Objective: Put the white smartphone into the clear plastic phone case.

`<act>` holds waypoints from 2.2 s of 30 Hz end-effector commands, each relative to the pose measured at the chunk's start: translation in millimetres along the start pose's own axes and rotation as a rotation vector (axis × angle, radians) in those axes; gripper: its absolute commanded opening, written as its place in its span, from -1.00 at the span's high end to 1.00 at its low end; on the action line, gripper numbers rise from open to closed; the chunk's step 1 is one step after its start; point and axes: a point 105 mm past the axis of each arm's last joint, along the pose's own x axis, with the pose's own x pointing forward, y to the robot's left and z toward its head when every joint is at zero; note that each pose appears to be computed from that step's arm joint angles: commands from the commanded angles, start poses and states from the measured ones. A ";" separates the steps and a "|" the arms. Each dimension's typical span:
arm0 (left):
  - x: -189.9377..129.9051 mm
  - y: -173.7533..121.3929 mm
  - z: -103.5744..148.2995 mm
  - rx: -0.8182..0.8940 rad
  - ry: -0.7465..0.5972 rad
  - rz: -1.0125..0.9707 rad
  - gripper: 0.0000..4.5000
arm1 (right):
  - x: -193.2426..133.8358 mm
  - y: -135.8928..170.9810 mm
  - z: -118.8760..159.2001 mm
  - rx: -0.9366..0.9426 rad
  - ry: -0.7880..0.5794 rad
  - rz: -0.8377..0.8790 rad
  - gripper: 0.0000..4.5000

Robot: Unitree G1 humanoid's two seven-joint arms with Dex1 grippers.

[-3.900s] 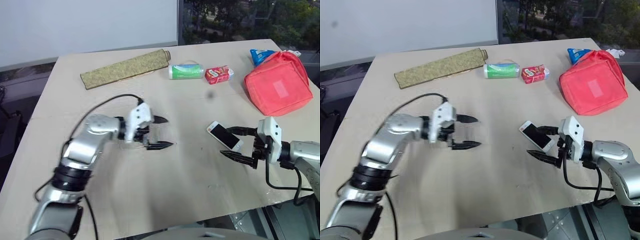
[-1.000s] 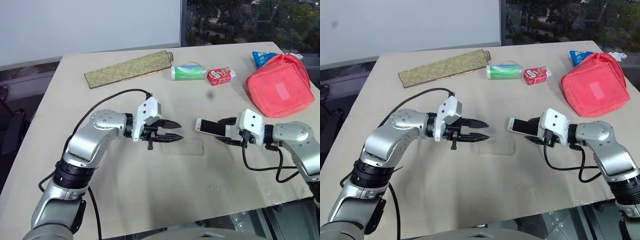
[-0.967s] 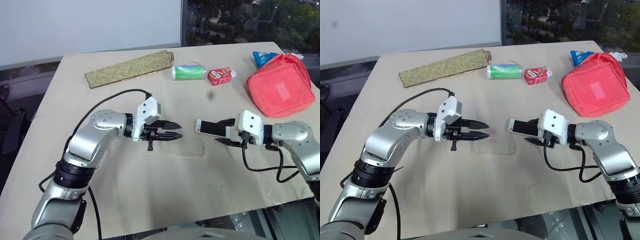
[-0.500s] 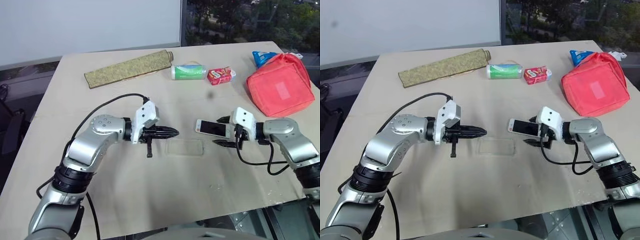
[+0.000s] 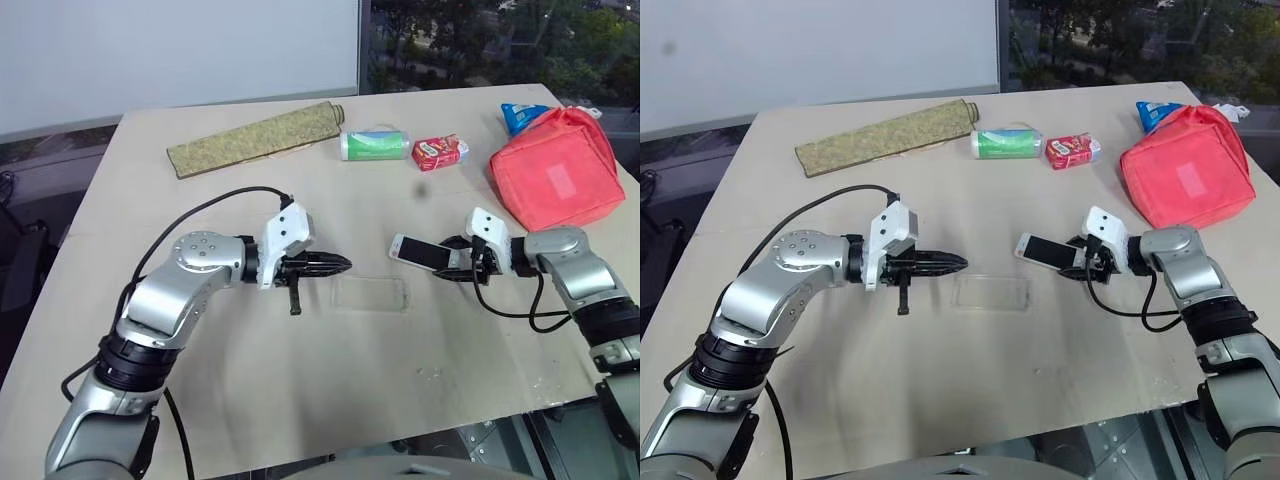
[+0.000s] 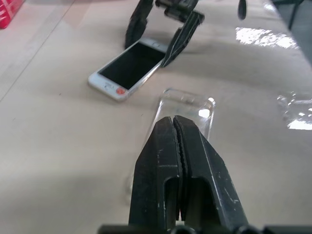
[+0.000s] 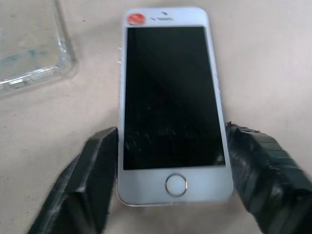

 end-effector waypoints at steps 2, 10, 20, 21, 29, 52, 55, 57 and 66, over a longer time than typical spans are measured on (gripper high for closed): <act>-5.7 0.4 10.6 0.046 -0.014 0.027 1.00 | 7.8 7.4 -20.2 0.018 0.063 0.029 -0.26; -6.2 7.6 22.4 0.080 -0.052 0.055 1.00 | -8.1 12.6 31.4 -0.075 -0.104 0.074 -0.23; 1.1 6.1 49.9 0.109 -0.157 0.015 1.00 | -21.0 49.0 72.0 -0.198 -0.137 0.173 -0.23; 2.6 4.3 48.5 0.108 -0.151 0.001 1.00 | -20.2 53.6 71.2 -0.219 -0.114 0.185 -0.23; 16.1 -9.7 20.2 0.109 -0.030 -0.096 1.00 | -13.9 66.7 61.1 -0.298 0.007 0.180 -0.23; 58.0 -22.7 -42.2 0.092 0.149 -0.151 1.00 | 3.9 73.6 53.0 -0.329 0.085 0.158 -0.23; 59.6 -22.1 -47.3 0.086 0.160 -0.148 1.00 | 6.2 76.1 55.2 -0.340 0.082 0.180 -0.23; 60.3 -22.6 -49.8 0.081 0.164 -0.149 1.00 | 7.3 79.9 56.3 -0.350 0.081 0.204 -0.23; 62.5 -32.7 -66.2 0.013 0.206 -0.168 1.00 | 6.5 94.4 55.8 -0.402 0.087 0.317 -0.99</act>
